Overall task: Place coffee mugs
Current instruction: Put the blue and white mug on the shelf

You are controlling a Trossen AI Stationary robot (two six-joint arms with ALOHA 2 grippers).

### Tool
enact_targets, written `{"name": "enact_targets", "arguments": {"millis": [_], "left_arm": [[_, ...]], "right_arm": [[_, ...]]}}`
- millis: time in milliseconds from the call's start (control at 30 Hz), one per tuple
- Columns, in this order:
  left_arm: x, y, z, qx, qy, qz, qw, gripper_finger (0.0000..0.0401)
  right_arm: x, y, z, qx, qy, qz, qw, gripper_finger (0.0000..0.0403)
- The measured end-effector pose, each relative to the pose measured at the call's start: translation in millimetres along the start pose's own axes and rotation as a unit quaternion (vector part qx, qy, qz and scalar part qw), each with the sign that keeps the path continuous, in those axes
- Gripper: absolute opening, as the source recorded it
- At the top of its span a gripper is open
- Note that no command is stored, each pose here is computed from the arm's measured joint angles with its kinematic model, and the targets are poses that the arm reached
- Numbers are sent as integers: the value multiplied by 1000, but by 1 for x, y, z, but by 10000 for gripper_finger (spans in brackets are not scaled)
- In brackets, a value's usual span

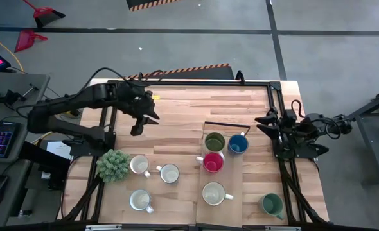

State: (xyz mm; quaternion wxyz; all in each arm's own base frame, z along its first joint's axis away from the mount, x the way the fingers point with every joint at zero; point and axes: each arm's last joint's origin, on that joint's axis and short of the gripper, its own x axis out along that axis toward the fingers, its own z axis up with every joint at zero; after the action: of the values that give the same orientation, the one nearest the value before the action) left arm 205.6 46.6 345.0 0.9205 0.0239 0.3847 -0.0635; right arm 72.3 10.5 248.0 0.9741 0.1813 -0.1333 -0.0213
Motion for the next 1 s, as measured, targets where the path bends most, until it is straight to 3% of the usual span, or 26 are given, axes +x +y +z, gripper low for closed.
{"name": "enact_targets", "arguments": {"millis": [267,500,733,867,1000], "left_arm": [[40,16,-36,-33,-52,-93,994,87],[59,12,-69,-98,-2,-138,986,87],[42,-4,-75,-98,-37,-124,987,87],[19,-18,-85,-112,-70,-59,989,87],[10,-34,-103,-149,-127,-24,980,87]], "right_arm": [[0,-3,3,10,-30,-61,998,146],[-1,-3,8,20,-58,-80,995,146],[-1,-4,9,23,-65,-89,994,146],[-1,-4,9,23,-65,-92,993,146],[-1,-4,9,23,-65,-92,993,146]]}}
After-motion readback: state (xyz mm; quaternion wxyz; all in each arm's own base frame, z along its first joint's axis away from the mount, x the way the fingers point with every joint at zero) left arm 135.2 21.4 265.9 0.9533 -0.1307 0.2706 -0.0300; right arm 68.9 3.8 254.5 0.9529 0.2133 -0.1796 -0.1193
